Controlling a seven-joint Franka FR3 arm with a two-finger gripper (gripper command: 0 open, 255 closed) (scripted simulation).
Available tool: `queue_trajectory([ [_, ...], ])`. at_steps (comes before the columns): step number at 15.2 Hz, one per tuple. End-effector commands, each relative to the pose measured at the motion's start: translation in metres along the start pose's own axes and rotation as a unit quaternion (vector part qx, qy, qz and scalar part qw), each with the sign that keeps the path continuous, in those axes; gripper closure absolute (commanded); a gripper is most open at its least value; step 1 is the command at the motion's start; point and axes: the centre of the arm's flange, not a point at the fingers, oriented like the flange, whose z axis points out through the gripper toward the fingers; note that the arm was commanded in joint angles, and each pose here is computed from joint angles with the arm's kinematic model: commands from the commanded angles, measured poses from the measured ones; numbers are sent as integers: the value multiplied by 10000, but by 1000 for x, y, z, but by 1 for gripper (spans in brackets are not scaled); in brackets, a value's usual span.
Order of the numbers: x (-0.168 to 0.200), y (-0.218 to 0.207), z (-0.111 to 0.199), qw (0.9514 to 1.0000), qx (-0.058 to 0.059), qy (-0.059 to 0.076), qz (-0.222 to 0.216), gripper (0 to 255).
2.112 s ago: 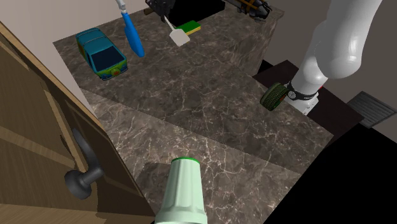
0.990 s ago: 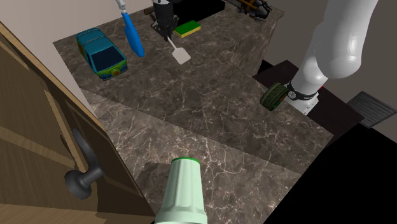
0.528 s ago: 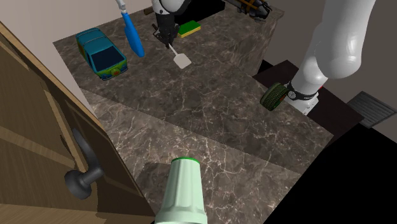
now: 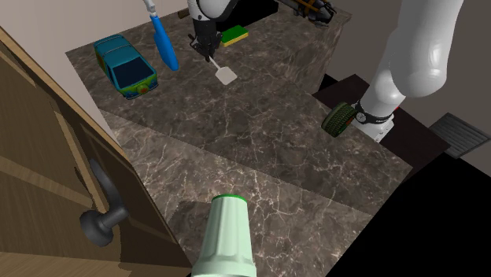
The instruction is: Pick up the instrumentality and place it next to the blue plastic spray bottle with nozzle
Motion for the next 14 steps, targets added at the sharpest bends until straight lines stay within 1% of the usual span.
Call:
queue_trajectory([
  [1,0,0,0,10000,0,0,0,0],
  [6,0,0,0,10000,0,0,0,0],
  [10,0,0,-50,10000,0,0,0,0],
  [14,0,0,-50,10000,0,0,0,0],
])
